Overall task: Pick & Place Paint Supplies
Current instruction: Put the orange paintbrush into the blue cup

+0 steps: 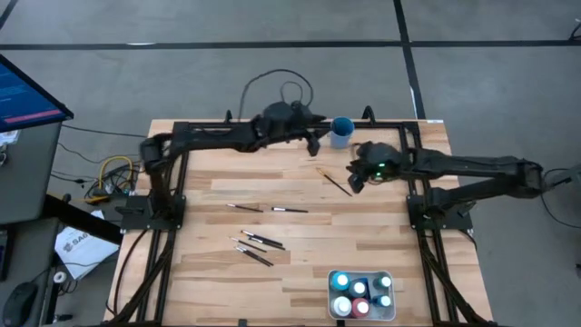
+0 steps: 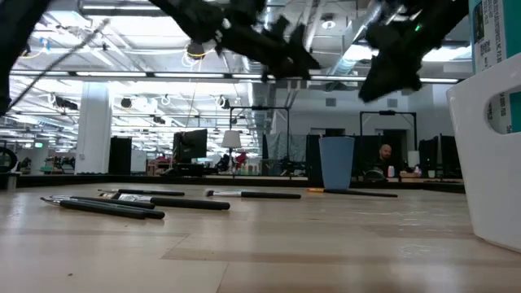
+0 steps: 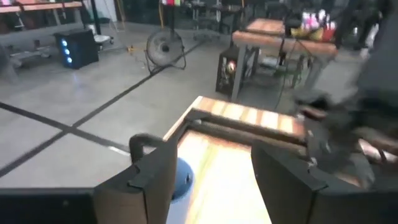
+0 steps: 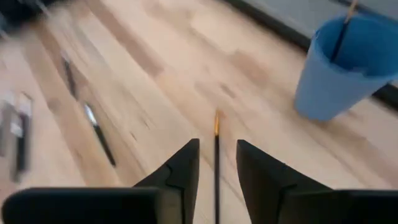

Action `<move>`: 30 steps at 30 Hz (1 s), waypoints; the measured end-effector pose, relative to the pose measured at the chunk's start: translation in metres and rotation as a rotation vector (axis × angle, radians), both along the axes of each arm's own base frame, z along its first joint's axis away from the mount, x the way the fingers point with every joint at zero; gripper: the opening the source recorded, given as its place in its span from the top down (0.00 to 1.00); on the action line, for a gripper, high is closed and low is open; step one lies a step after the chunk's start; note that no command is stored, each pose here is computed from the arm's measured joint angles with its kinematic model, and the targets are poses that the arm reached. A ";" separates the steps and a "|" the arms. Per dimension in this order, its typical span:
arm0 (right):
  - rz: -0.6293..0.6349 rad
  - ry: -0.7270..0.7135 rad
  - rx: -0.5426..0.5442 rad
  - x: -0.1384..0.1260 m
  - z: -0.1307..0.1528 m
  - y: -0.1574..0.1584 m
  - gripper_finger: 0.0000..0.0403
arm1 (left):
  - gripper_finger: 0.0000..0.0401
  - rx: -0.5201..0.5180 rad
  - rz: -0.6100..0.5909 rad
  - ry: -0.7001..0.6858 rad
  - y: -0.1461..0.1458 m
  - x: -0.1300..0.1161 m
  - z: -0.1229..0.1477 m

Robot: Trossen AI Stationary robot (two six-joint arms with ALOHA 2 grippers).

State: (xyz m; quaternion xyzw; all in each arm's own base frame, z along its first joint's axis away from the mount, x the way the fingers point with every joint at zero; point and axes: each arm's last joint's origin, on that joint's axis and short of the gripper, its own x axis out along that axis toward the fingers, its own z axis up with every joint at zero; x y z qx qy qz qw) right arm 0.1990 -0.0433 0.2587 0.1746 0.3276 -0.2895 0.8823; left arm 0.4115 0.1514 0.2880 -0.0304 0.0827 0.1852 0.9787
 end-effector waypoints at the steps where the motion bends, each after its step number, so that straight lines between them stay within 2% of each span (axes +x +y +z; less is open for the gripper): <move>1: -0.003 0.040 0.009 0.005 -0.005 -0.002 0.72 | 0.50 0.012 -0.004 0.002 -0.005 -0.010 0.010; 5: -0.006 0.140 0.014 0.032 -0.017 -0.011 0.63 | 0.48 0.006 0.000 -0.060 -0.026 -0.060 0.048; 8: 0.001 0.204 0.007 0.057 -0.023 -0.021 0.57 | 0.49 0.012 0.008 -0.117 -0.043 -0.101 0.065; 12: 0.022 0.297 0.042 0.088 -0.032 -0.039 0.54 | 0.52 0.033 0.027 -0.202 -0.066 -0.156 0.078; 18: 0.099 0.437 0.153 0.124 -0.052 -0.065 0.55 | 0.56 -0.034 0.031 -0.384 -0.090 -0.223 0.078; 23: 0.156 0.536 0.216 0.145 -0.078 -0.079 0.56 | 0.56 -0.087 0.065 -0.461 -0.098 -0.251 0.068; 30: 0.188 0.638 0.273 0.156 -0.112 -0.093 0.55 | 0.56 -0.125 0.062 -0.464 -0.100 -0.256 0.058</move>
